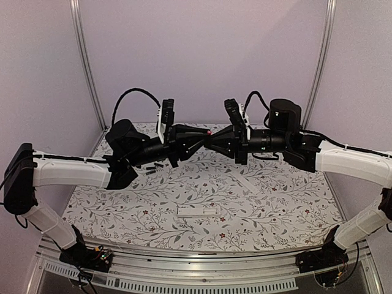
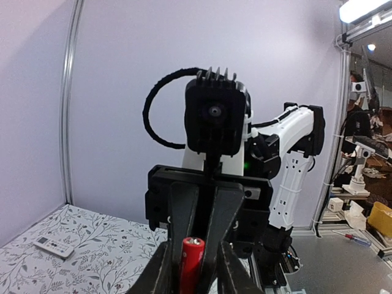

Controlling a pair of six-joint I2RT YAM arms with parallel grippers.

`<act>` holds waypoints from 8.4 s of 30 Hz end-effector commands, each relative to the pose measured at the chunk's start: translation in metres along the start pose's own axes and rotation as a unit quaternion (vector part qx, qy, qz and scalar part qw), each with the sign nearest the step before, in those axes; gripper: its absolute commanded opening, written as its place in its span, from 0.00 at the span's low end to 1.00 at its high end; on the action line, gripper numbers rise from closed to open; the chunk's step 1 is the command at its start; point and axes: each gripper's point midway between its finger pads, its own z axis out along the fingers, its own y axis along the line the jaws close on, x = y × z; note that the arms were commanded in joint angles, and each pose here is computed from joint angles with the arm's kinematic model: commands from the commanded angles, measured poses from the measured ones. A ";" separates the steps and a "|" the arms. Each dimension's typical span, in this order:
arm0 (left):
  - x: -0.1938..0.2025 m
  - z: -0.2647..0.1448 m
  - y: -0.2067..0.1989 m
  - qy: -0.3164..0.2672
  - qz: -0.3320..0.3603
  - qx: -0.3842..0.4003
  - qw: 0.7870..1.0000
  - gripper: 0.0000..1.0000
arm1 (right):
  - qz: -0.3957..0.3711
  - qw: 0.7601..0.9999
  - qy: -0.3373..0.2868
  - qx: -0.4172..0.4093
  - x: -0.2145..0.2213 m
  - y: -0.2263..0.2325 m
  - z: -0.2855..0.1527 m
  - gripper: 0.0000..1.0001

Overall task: Load the batteries into the remote control
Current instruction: Pass from the left arm to the right, then place the battery in the battery compartment, then load the battery into the battery compartment, then pick up the battery from the center of the board.

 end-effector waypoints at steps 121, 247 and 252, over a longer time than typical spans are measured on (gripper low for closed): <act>0.168 -0.206 0.078 0.238 -0.055 -0.370 0.896 0.70 | -0.028 0.840 0.542 0.007 0.309 -0.003 0.015 0.05; 0.252 -0.290 0.329 0.650 0.047 -0.215 0.727 0.34 | 0.075 0.927 0.273 0.245 0.138 -0.079 -0.053 0.48; 0.252 -0.298 0.329 0.649 0.030 -0.230 0.724 0.34 | 0.075 0.927 0.272 0.246 0.137 -0.079 -0.054 0.48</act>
